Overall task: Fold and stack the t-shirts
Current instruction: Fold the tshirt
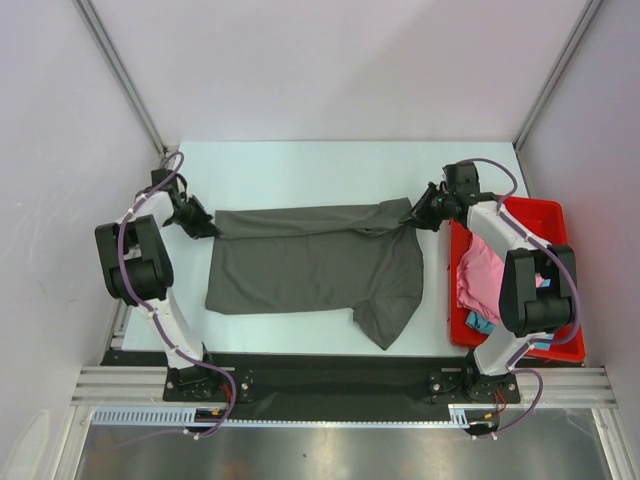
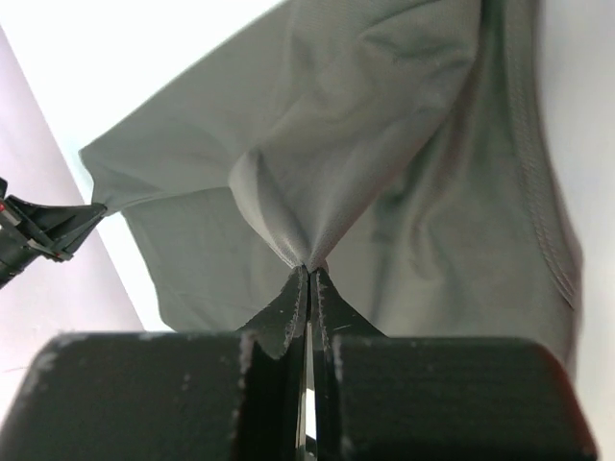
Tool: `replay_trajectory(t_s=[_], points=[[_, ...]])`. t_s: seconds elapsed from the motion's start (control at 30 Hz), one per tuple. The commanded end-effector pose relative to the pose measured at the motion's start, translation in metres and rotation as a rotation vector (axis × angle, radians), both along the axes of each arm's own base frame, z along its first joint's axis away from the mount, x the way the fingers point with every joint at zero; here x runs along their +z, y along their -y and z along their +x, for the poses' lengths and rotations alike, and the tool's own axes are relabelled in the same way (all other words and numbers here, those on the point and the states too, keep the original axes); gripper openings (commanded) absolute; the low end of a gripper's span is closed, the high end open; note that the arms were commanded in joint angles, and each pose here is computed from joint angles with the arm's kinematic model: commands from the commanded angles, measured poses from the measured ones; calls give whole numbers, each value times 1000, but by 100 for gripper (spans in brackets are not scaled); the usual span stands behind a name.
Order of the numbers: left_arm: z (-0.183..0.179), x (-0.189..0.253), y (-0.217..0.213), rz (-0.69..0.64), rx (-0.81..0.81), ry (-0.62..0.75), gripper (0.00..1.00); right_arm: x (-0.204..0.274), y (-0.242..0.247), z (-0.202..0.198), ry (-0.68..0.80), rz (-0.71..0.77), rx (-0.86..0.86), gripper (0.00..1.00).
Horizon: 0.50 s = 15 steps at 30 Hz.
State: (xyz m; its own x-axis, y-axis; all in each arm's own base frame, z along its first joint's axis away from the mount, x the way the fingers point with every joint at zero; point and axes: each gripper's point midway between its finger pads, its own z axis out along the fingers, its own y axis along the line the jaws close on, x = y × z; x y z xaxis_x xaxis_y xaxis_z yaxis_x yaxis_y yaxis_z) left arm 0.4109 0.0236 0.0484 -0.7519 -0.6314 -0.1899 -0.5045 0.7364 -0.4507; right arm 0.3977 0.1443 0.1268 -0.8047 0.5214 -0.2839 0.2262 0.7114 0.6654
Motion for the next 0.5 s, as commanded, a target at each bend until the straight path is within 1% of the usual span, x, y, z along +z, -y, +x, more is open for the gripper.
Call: replay_trajectory(t_s=[0.0,0.47], points=[[-10,2,-14,38,1,3,0,5,7,-5,30,-40,19,0],[-23,-6,-21,53,-2,-34,0,-22,12,-19,-28,-86,60,0]])
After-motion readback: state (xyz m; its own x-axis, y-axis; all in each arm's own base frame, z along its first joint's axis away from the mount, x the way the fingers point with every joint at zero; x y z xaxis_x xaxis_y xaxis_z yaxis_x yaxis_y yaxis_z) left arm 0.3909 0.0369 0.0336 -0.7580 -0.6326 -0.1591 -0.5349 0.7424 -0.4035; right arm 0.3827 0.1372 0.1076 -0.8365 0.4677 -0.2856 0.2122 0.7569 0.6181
